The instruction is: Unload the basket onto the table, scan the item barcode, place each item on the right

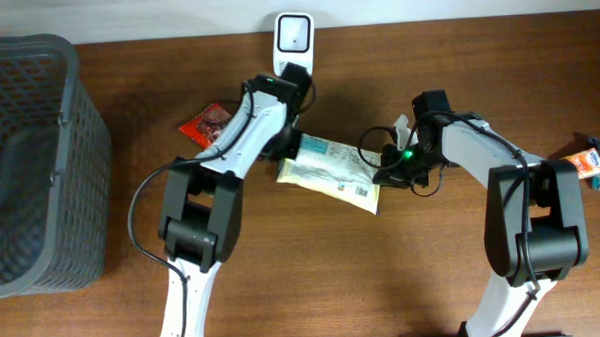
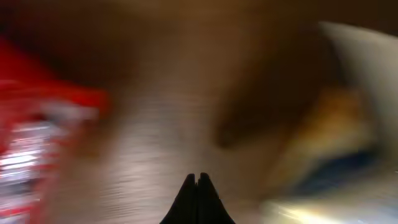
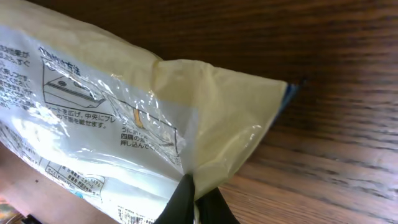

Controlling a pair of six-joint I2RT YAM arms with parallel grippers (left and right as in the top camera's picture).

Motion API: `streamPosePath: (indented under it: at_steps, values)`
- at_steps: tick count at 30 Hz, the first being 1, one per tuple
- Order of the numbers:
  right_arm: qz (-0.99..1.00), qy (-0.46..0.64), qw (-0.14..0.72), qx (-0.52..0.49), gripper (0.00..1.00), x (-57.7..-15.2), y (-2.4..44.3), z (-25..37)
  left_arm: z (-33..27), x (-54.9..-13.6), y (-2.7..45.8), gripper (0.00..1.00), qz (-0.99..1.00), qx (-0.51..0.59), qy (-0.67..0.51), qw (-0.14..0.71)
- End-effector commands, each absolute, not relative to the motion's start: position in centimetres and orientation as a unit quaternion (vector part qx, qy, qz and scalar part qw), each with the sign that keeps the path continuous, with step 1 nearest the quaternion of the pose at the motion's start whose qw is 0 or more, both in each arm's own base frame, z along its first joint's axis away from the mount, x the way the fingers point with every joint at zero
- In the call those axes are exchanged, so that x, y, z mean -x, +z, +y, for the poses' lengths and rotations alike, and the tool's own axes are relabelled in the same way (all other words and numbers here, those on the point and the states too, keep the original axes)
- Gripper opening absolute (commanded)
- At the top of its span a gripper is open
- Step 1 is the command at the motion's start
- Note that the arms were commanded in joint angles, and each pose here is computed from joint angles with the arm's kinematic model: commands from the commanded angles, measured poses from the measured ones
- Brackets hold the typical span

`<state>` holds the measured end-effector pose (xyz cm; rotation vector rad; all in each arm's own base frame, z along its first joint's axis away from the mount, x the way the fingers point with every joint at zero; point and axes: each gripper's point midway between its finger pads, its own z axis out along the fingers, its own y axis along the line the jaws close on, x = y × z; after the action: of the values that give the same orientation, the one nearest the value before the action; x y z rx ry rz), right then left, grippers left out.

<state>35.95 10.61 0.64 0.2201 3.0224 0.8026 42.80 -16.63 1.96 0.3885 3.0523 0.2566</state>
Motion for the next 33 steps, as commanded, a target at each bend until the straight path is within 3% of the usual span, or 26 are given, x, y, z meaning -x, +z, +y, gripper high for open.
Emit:
streamPosePath:
  at_steps: [1,4,8,15,21,24,28,33]
  values:
    - [0.977,0.203,-0.007,-0.069,0.04,-35.2,-1.1,8.9,-13.4,-45.0,4.4,0.00,0.983,-0.076,0.154,0.062]
    - [0.977,0.203,-0.007,-0.069,0.04,-35.2,-1.1,8.9,-15.0,-45.6,8.0,0.00,0.989,-0.057,0.108,0.083]
    - [0.977,0.203,-0.007,-0.069,0.04,-35.2,-1.1,8.9,-21.0,-45.6,13.3,0.00,0.989,-0.086,-0.067,0.103]
    - [0.977,0.203,-0.007,-0.069,0.04,-35.2,-1.1,8.9,-24.1,-44.2,9.3,0.00,0.984,-0.097,-0.141,0.043]
    - [0.977,0.203,-0.008,-0.069,0.04,-35.1,-1.2,8.9,-24.6,-44.3,2.9,0.00,0.986,-0.114,-0.120,0.014]
    - [0.977,0.202,-0.009,-0.070,0.04,-35.1,-1.2,8.9,-20.2,-46.2,1.4,0.00,0.994,-0.100,0.006,0.046]
    - [0.977,0.202,-0.009,-0.070,0.04,-35.1,-1.2,8.9,-14.8,-47.6,2.8,0.00,0.991,-0.041,0.111,0.068]
    - [0.977,0.202,-0.010,-0.070,0.04,-35.0,-1.2,8.9,-13.9,-48.4,7.8,0.00,0.992,-0.010,0.095,0.085]
